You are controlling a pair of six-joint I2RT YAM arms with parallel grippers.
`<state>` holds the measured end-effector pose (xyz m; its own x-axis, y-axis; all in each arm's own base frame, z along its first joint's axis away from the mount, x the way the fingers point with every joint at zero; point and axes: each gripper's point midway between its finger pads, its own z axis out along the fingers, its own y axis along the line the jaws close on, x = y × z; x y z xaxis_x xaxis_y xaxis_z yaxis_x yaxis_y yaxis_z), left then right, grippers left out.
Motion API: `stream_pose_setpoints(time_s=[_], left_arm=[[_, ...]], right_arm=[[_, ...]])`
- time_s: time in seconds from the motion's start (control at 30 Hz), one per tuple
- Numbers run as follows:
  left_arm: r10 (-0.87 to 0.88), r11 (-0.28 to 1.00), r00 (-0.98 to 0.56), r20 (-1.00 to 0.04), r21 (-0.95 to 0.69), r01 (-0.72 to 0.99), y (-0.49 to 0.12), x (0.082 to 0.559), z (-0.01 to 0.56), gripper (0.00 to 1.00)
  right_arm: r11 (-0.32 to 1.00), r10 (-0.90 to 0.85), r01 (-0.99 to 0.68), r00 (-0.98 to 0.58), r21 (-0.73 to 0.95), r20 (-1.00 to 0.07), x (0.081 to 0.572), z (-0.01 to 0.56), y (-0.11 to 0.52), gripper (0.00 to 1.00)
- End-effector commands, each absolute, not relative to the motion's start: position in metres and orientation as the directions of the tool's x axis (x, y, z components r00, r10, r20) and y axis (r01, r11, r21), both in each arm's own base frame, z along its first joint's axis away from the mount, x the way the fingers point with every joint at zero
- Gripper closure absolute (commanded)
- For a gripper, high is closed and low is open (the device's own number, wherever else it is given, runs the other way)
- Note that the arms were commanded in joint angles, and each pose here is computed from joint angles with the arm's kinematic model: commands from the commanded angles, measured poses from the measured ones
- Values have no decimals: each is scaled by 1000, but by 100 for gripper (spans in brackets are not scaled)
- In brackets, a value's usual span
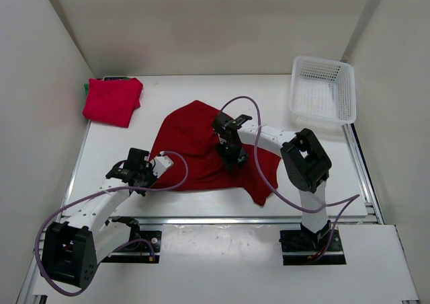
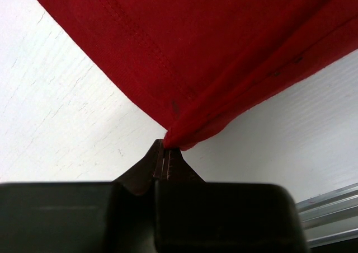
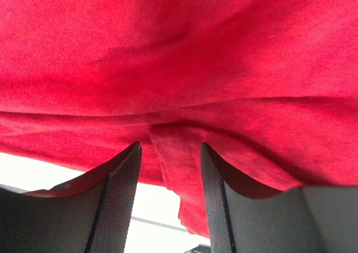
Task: Fold and stack the t-shirts
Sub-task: Flatten out the tshirt
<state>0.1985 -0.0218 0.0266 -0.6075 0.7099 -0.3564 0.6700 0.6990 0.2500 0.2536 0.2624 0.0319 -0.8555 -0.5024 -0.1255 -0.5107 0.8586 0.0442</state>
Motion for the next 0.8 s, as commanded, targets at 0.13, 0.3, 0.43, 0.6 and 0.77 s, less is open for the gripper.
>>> stream_pose_setpoints(time_s=[0.13,0.3,0.43,0.6,0.77], left_arm=[[702,706,-602,-380,264,657,-22,203,30,100],[703,705,-600,-381,262,659,-23,203,30,100],[698,710,-604,-385,260,654,-22,203,31,100],[703,705,-601,-380,263,658,-23,203,31,100],[703,705,-601,-379,270,655,-21,205,32,100]], right_arm=[[872,-478,-484,-873,67,-94,248,22,270,49],[881,-466,-471,-881,43,-83,253,14,264,57],[891,-447,-451,-891,40,-80,256,12,260,70],[903,-419,-426,-901,50,-114,259,25,255,84],[922,-368,-380,-920,75,-137,261,35,246,100]])
